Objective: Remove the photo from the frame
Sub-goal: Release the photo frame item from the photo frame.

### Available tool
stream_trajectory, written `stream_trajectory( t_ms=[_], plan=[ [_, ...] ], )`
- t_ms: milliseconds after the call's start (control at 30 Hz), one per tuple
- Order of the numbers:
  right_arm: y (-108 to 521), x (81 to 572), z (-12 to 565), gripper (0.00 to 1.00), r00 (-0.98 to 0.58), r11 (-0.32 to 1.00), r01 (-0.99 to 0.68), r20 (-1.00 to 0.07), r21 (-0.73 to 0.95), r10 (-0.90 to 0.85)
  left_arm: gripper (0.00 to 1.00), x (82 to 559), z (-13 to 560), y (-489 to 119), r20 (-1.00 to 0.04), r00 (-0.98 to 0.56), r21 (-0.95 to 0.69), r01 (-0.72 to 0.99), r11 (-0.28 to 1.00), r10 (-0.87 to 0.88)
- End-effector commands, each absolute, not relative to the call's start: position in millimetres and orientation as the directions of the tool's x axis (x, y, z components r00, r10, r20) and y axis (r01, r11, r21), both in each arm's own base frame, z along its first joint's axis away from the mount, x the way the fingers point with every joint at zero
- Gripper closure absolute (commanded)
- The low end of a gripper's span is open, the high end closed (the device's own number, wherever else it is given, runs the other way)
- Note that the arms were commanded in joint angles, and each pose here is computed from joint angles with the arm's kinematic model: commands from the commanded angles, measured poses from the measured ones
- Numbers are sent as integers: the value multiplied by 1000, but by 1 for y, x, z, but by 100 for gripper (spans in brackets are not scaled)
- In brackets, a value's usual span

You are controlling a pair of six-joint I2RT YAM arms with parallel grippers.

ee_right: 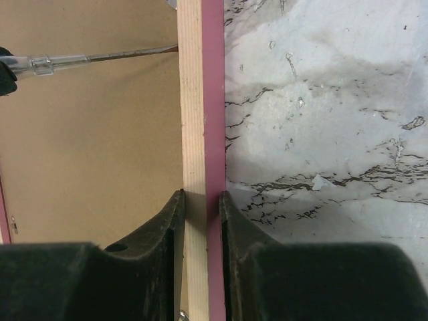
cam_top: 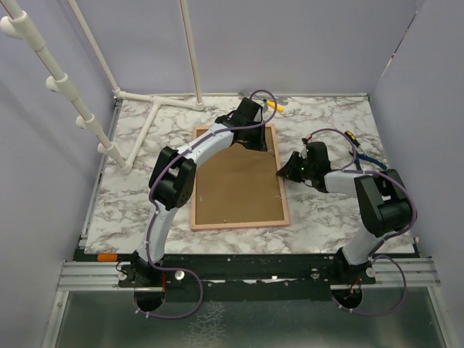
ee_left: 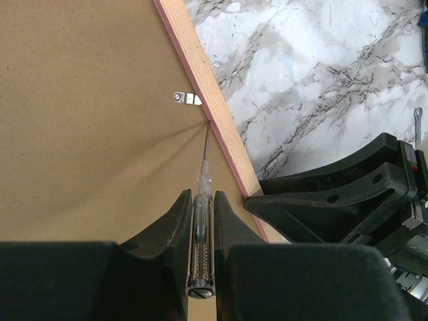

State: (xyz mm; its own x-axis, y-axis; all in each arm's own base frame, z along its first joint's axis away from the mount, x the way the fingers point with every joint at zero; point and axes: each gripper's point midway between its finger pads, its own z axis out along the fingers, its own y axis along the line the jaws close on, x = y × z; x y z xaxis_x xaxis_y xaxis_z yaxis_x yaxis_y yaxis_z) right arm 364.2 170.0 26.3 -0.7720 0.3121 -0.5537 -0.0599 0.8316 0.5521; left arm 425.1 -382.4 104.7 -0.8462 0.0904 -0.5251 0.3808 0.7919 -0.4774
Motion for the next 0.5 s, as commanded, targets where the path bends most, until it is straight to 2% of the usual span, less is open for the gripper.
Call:
stream_trajectory(
  t_ms=[0, 300, 467],
  plan=[
    [175, 367, 25, 77, -778, 823, -74, -549, 563, 306, 100, 421, 107, -379, -518, -850, -461, 370, 807, 94],
    [176, 368, 26, 77, -779, 818, -78, -547, 570, 307, 100, 437, 143, -381, -618, -785, -490, 355, 796, -30],
    [177, 367, 25, 77, -781, 817, -80, -546, 570, 305, 100, 449, 143, -386, -639, -766, -503, 344, 793, -73]
  ],
)
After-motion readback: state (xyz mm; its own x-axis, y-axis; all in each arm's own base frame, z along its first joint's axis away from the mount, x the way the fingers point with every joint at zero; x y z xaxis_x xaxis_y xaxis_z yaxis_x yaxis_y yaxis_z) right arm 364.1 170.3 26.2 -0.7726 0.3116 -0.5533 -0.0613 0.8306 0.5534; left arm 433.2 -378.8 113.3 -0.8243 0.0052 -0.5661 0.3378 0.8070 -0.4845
